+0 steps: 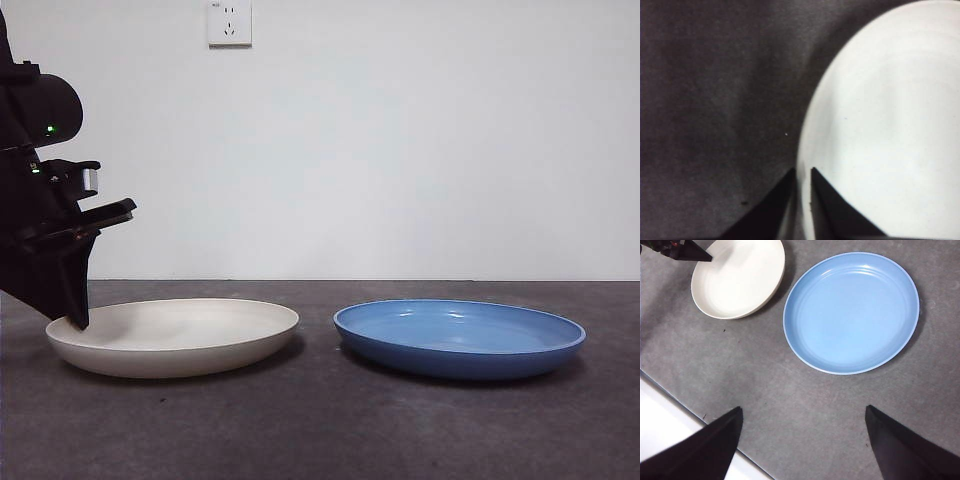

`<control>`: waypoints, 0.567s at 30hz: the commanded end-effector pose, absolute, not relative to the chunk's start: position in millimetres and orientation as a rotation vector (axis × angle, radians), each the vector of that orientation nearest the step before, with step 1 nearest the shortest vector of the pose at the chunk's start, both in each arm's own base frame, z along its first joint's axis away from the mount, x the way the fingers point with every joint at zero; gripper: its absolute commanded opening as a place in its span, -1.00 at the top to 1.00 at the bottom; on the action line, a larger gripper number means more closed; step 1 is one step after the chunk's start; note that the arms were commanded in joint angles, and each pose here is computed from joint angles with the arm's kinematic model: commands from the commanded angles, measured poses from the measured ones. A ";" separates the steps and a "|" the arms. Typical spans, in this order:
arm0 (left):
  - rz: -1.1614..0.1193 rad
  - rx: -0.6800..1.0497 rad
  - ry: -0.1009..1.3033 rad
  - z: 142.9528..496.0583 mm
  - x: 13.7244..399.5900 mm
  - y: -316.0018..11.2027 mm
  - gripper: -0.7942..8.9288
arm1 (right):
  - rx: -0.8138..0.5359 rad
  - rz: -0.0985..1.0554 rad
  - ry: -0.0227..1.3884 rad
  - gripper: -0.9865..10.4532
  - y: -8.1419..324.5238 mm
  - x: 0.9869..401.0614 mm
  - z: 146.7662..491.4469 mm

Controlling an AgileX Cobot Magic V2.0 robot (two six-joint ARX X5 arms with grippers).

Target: Pick up the white plate, put it on the blue plate, put it on desk

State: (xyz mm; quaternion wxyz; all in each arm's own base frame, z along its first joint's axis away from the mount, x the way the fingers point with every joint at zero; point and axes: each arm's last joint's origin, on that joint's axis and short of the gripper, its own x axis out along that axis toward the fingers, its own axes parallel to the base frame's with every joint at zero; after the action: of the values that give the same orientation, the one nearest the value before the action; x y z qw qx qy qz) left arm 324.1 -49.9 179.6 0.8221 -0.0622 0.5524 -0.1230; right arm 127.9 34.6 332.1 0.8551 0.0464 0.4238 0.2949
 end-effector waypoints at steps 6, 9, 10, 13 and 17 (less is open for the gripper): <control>-0.264 -0.140 1.146 182.9 330.4 -51.7 0.82 | 0.092 0.629 0.871 0.14 35.4 128.5 337.0; -0.249 -0.169 1.117 192.8 331.2 -51.3 0.82 | 0.092 0.629 0.871 0.14 35.4 128.6 337.0; -0.247 -0.175 1.100 198.3 331.1 -51.3 0.82 | 0.092 0.629 0.871 0.14 35.4 128.6 337.0; -0.258 -0.176 1.031 221.8 330.2 -52.0 0.82 | 0.092 0.629 0.871 0.14 35.4 128.6 337.0; -0.289 -0.179 0.957 257.9 324.9 -57.3 0.82 | 0.092 0.629 0.871 0.14 35.4 128.6 337.0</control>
State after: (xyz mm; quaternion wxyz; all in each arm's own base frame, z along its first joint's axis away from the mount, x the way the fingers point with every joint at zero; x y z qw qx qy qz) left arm 322.6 -53.8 250.4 0.8709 -0.0786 0.4667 -0.1325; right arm 127.9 34.6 332.1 0.8552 0.0464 0.4239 0.2947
